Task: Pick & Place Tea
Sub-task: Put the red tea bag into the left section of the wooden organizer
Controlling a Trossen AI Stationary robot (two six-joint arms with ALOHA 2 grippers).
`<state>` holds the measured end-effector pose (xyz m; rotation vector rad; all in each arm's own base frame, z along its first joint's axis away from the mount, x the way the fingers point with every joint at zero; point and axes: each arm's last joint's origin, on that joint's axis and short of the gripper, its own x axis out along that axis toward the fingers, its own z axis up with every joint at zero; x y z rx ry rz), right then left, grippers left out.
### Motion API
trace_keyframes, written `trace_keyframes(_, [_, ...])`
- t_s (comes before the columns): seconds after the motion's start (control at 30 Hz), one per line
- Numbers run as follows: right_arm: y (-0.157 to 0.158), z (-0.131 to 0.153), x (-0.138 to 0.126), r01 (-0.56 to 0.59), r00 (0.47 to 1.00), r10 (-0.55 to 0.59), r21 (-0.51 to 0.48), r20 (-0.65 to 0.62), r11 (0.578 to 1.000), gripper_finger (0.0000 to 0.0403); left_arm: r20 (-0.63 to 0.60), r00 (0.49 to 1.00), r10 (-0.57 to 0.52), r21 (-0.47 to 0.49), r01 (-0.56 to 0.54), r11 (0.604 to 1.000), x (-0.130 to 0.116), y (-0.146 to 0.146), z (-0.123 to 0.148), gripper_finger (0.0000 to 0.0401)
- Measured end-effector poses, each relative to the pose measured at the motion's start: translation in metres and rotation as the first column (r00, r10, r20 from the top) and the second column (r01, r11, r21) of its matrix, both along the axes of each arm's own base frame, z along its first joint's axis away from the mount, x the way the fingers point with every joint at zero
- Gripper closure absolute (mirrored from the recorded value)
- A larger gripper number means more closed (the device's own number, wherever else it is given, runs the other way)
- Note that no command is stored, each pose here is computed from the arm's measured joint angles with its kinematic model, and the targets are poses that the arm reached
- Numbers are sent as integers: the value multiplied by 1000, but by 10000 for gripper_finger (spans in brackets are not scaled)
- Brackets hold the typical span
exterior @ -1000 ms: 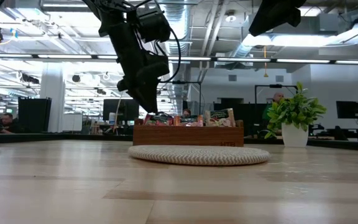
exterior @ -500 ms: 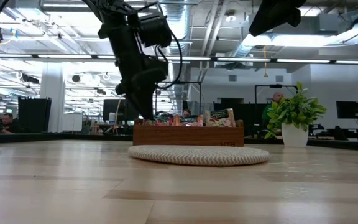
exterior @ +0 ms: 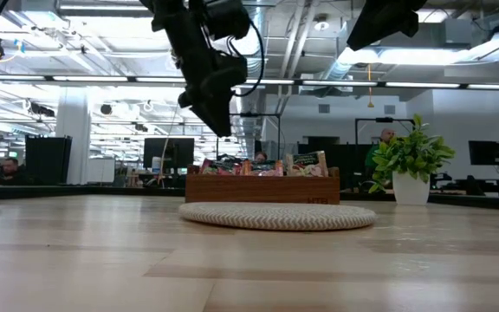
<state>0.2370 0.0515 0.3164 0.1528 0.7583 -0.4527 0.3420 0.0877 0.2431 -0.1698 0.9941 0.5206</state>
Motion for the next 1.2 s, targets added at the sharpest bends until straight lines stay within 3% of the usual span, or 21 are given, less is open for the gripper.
trace_keyframes(0.37, [0,0,0,-5,1000,5,-6,-3,1000,335,-65,997,38,-77,-43,996,-10,11,1,280])
trace_keyframes(0.67, [0,0,0,-6,1000,6,-4,-2,1000,335,-195,980,48,-97,-68,993,9,12,-30,280])
trace_keyframes(1.0, [0,0,0,-7,1000,7,-4,-8,1000,335,-179,982,61,-71,-75,995,21,16,-13,280])
trace_keyframes(1.2, [0,0,0,-7,1000,7,-5,-8,1000,335,-190,980,58,3,-58,998,23,19,-9,280])
